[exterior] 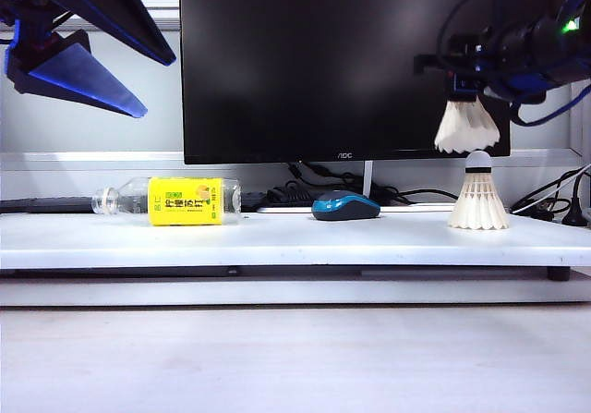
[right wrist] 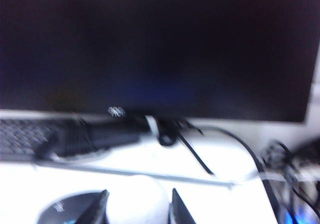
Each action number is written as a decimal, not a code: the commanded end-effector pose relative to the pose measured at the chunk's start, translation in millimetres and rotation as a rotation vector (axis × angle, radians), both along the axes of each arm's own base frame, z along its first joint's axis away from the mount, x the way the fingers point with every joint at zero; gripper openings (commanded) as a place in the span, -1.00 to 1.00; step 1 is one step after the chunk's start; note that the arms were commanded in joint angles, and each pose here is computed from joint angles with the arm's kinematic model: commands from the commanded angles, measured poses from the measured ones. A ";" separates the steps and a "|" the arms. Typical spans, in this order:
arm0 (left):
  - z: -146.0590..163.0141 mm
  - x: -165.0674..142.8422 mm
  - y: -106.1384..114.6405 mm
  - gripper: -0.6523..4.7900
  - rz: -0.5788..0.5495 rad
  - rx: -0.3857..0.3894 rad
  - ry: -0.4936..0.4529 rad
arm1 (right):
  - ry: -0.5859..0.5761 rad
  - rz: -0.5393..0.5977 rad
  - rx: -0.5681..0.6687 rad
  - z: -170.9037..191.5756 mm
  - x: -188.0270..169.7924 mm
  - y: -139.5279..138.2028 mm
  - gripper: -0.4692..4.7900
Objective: Stack the badminton balls on the table vertically.
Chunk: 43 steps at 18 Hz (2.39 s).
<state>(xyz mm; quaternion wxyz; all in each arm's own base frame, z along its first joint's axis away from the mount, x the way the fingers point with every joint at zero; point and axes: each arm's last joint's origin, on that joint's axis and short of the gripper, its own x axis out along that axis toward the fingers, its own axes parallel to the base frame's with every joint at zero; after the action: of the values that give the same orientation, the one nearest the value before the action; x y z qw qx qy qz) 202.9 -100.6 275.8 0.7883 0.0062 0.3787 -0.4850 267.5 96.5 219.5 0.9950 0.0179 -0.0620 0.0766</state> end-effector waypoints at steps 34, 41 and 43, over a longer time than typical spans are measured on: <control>-0.2 1.8 2.3 0.50 0.071 0.096 -0.055 | 0.131 -0.064 0.009 -20.8 21.6 -10.0 0.28; 22.1 -8.4 9.7 0.50 0.197 0.081 -0.181 | 0.007 -0.003 0.043 57.7 -30.1 -24.9 0.29; 39.6 -26.0 17.7 0.50 0.226 0.059 -0.277 | 0.000 0.061 0.041 76.4 -55.0 -30.9 0.29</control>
<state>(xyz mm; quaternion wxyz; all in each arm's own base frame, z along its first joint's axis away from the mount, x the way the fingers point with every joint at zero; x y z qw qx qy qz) 182.5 -85.4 307.7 0.8724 0.0497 0.3021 -0.3810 218.8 66.5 292.7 0.9925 0.0412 -0.0726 0.0890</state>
